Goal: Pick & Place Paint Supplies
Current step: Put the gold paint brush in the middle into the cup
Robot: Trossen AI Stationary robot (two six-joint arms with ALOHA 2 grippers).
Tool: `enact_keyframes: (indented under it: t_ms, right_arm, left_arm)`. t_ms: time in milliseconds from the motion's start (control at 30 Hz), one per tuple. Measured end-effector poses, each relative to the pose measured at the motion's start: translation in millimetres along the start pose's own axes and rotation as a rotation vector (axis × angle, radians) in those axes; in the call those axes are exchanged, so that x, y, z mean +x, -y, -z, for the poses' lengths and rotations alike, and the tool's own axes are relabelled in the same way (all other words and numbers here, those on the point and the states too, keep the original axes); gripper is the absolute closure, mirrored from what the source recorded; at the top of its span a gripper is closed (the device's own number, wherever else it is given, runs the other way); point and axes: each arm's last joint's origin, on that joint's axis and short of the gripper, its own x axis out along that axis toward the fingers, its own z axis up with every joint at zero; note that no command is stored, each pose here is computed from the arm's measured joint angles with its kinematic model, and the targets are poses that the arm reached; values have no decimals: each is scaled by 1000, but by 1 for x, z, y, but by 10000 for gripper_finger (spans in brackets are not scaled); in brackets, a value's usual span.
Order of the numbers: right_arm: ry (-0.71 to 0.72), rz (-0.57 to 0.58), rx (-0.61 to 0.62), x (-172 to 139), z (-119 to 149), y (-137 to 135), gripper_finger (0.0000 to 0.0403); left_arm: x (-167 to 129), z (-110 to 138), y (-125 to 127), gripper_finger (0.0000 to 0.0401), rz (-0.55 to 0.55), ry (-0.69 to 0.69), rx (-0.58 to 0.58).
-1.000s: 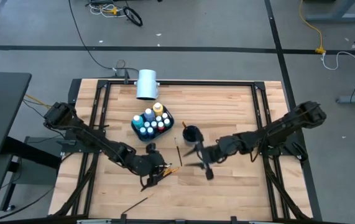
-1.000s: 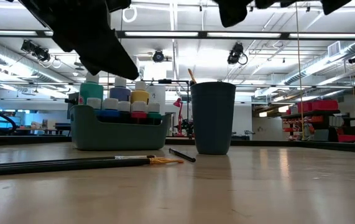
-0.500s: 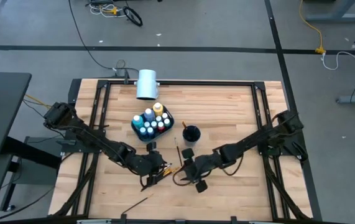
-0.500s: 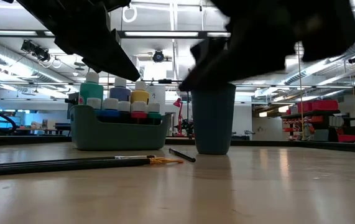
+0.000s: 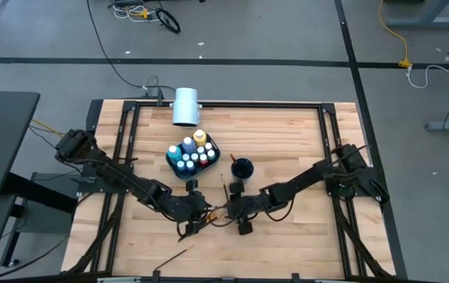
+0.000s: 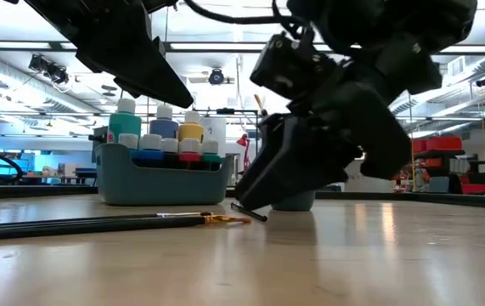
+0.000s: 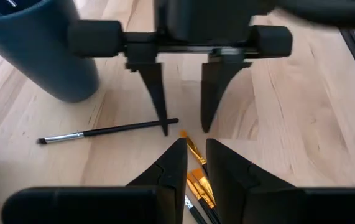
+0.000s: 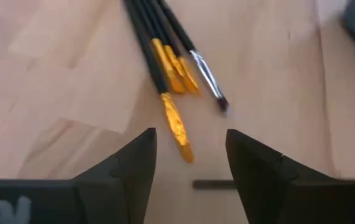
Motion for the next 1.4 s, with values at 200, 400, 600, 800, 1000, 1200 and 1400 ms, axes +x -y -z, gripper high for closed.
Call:
enact_keyframes:
  t_ms: [200, 400, 600, 800, 1000, 1200, 1400]
  right_arm:
    - [-26, -47, 71, 10, 9, 4, 208]
    - [-31, -51, 68, 15, 12, 3, 221]
    - [-53, -96, 68, 15, 14, 5, 272]
    - [-75, -107, 44, 15, 16, 5, 356]
    - [-60, -115, 29, 12, 14, 5, 395]
    - [-51, -151, -20, -5, 4, -2, 400]
    - [-11, -77, -99, -25, -12, -12, 402]
  left_arm:
    - [0, 0, 0, 335, 0, 1, 0]
    - [0, 0, 0, 335, 2, 2, -3]
    - [0, 0, 0, 335, 3, 1, -2]
    - [0, 0, 0, 335, 3, 1, -9]
    - [0, 0, 0, 335, 3, 0, -9]
    - [0, 0, 0, 335, 3, 0, -8]
    - [0, 0, 0, 335, 0, 1, 22]
